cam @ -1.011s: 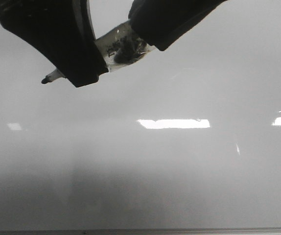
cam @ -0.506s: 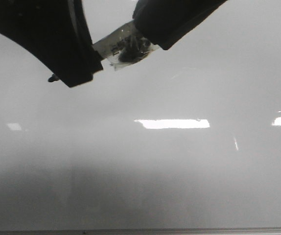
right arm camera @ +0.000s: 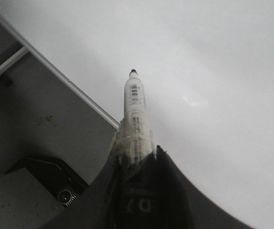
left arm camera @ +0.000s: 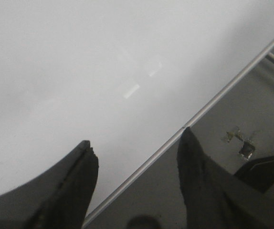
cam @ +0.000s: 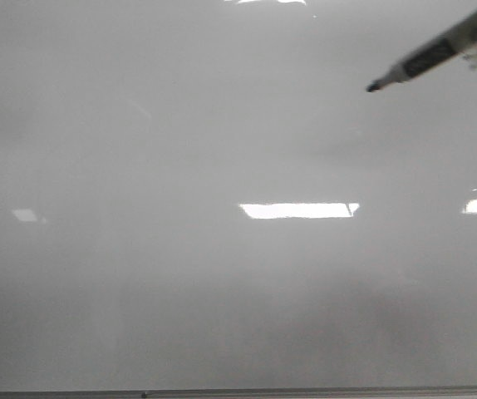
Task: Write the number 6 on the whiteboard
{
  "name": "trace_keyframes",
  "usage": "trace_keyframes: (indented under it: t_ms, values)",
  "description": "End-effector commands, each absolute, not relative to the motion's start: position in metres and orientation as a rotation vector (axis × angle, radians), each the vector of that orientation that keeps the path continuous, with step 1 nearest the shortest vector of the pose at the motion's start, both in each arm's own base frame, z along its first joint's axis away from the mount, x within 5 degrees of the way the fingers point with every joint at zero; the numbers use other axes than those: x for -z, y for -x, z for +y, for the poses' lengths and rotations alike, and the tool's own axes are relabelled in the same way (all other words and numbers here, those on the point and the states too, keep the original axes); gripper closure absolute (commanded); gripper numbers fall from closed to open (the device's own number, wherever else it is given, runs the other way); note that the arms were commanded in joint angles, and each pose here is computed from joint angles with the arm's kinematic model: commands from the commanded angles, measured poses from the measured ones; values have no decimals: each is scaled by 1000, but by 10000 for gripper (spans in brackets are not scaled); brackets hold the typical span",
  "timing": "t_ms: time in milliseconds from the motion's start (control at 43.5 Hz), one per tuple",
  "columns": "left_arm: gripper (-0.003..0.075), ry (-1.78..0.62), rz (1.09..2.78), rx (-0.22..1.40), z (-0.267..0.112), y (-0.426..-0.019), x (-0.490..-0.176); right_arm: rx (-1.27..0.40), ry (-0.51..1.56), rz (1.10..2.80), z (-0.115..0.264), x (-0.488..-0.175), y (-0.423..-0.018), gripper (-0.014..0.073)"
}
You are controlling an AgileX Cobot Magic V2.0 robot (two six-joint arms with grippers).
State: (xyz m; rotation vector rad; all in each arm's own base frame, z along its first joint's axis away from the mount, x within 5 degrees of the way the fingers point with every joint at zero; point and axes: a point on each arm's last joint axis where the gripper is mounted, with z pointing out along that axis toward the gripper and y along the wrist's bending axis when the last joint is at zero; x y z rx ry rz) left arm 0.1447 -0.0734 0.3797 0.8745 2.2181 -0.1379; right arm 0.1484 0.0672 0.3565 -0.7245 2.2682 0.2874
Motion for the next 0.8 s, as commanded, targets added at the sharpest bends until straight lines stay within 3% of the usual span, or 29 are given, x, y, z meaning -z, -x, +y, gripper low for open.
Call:
trace_keyframes:
  t_ms: [0,253,483,782]
  values:
    - [356,-750,2115,156,-65,-138,-392,-297,489,2177,55,-356,-138,661]
    - [356,-727,2102,152,-61,-135,-388,-348,299,2001,50,-320,-132,661]
    - [356,-724,2101,159,-63,-138,-388,-358,183,1842,49,-324,-148,661]
    - [356,-719,2094,170,-64,-138,-388,-350,165,1888,59,-327,-185,661]
